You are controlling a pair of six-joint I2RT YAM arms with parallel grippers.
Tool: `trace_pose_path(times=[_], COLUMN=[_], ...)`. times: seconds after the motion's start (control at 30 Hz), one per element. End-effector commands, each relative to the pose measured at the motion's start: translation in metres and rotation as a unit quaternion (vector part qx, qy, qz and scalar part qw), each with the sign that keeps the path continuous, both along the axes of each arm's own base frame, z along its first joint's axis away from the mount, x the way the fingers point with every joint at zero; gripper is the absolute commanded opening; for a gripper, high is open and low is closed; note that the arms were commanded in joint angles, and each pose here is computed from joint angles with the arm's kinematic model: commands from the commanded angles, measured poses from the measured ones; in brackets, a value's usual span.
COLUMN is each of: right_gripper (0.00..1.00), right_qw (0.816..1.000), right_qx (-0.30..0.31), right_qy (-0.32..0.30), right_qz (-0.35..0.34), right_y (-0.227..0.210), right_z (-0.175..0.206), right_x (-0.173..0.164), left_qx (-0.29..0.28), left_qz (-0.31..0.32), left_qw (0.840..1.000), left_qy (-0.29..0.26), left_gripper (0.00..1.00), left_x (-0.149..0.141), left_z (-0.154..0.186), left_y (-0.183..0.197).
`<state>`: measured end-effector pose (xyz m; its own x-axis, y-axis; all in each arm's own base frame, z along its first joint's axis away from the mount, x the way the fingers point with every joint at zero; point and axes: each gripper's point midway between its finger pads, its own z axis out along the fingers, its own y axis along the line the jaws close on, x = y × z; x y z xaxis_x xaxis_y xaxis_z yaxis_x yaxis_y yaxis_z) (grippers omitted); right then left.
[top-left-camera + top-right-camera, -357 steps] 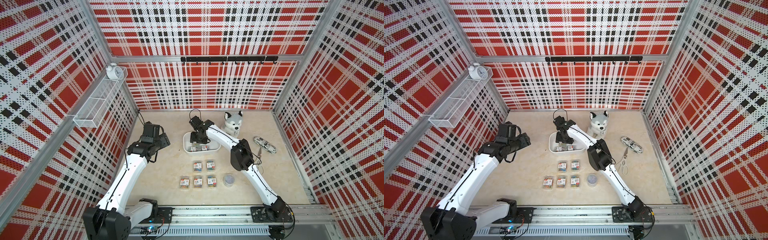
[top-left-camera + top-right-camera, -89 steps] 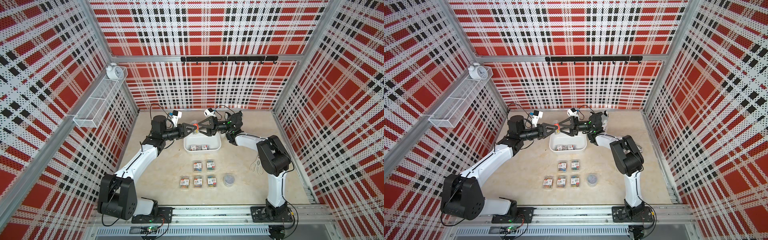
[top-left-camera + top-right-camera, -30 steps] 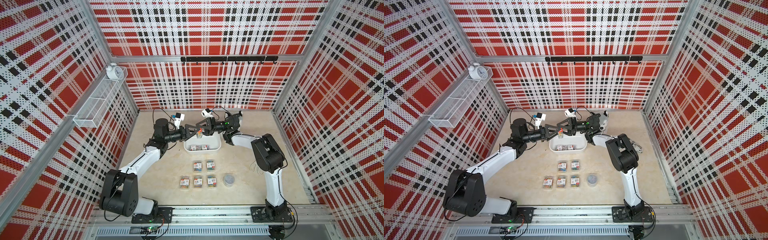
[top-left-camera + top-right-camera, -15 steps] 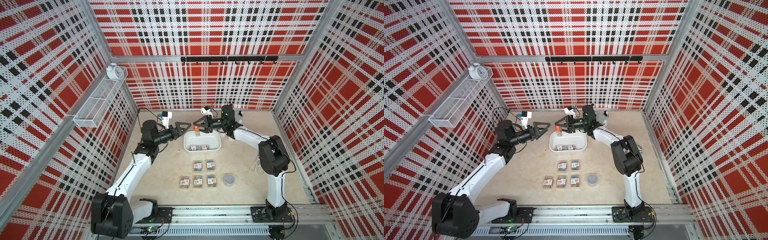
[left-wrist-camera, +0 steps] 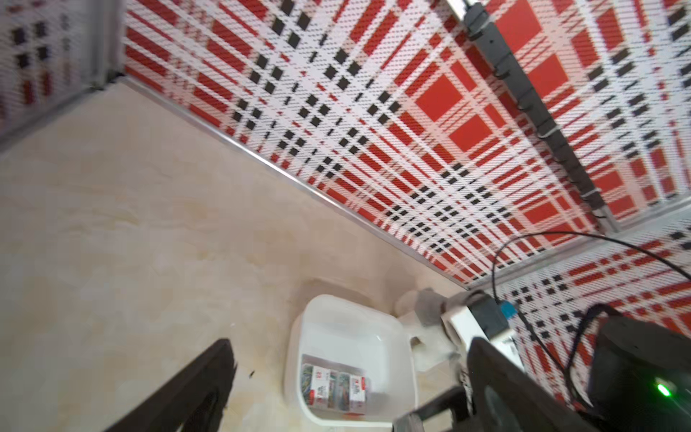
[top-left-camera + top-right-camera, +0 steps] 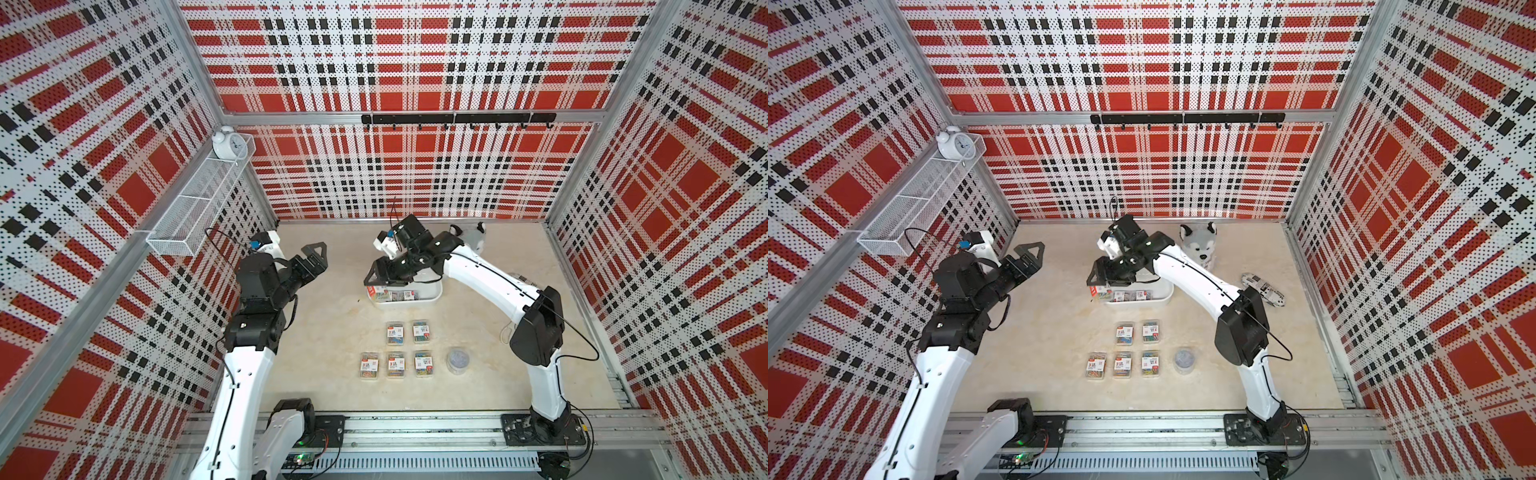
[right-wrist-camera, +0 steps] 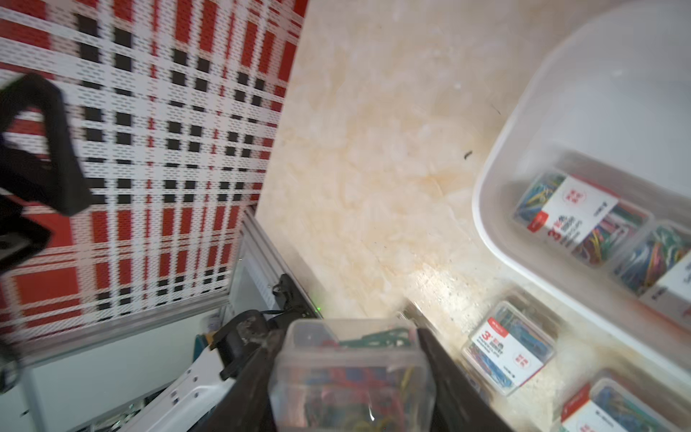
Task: Take the paper clips out of the storage box
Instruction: Place the boxed paper clips at the center of the board.
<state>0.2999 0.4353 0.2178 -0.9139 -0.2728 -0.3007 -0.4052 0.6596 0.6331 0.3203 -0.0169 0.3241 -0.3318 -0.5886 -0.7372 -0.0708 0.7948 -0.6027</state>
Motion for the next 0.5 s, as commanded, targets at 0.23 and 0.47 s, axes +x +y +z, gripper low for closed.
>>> trace_pose_path(times=[0.23, 0.47], right_gripper=[0.36, 0.35], right_qw=[0.98, 0.968], right_qx=[-0.172, -0.206], right_qy=[-0.003, -0.005], right_qz=[-0.099, -0.141], right_y=[0.001, 0.012], right_z=[-0.063, -0.091], right_x=[-0.028, -0.025], left_qx=[0.087, 0.107], left_qz=[0.058, 0.048], left_qw=[0.994, 0.992], left_qy=[0.045, 0.035], left_gripper=[0.98, 0.98], left_x=[-0.039, -0.051], left_z=[-0.032, -0.032], left_y=[0.013, 0.006])
